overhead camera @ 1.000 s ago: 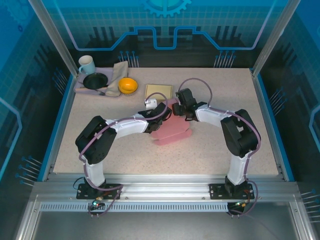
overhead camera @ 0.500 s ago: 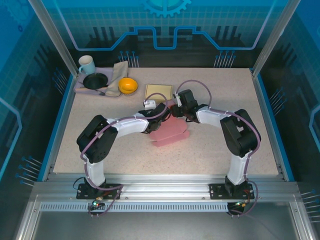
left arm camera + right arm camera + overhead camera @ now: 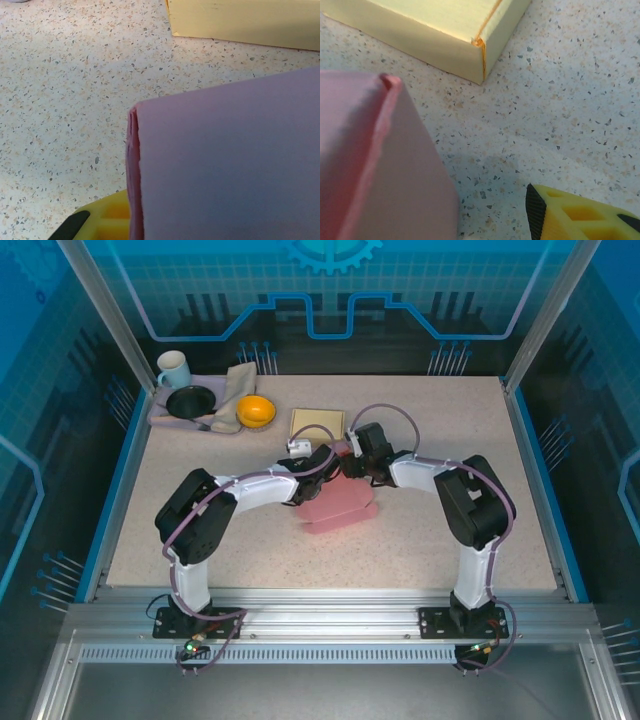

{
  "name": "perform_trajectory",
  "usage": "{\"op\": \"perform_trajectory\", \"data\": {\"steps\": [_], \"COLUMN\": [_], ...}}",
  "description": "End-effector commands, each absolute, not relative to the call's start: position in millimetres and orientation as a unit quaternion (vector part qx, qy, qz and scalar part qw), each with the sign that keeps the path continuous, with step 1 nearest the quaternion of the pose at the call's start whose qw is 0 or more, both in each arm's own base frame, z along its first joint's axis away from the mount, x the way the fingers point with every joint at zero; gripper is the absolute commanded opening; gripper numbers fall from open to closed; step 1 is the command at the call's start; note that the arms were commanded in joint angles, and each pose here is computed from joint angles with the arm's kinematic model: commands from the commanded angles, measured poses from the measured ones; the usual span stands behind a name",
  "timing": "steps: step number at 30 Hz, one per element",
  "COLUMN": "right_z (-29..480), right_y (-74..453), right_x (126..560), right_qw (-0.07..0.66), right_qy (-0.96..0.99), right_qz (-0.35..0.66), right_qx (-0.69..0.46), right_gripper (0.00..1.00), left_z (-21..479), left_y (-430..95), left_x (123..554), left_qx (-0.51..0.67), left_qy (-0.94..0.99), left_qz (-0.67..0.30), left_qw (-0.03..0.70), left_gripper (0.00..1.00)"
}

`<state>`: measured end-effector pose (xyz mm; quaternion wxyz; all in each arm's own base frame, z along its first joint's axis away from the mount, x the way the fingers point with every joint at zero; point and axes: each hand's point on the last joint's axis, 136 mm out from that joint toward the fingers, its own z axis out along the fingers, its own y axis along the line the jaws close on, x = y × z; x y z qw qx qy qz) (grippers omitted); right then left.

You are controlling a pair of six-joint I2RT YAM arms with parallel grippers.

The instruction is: Fold the paper box

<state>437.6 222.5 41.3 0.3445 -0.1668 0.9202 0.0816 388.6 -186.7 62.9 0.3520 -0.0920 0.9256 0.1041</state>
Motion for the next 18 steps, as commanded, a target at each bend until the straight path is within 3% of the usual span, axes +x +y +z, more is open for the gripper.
{"op": "perform_trajectory", "data": {"steps": [1,5,12,16,18], "right_z": [26,26,34,35,36], "right_y": [205,179,134,129,143], "right_x": [442,446,441,439,441], "right_qw": [0.331,0.337,0.326,0.325,0.334], "right_qy": [0.931,0.936,0.934,0.932,0.935], "right_qz": [0.036,-0.014,-0.139,-0.156,-0.112], "right_qx": [-0.149,-0.103,-0.044,-0.039,-0.05], "right_gripper": [0.51,0.48,0.3,0.29,0.32], "left_z": [56,57,55,55,55], "left_y": [-180,-179,-177,-178,-177], "left_x": [384,384,383,383,384], "left_qx": [-0.089,-0.09,-0.089,-0.089,-0.089], "left_qy": [0.931,0.931,0.932,0.932,0.932], "left_qz": [0.123,0.125,0.131,0.133,0.133], "left_qw": [0.331,0.33,0.327,0.326,0.326], "left_gripper": [0.14,0.14,0.13,0.14,0.13]}}
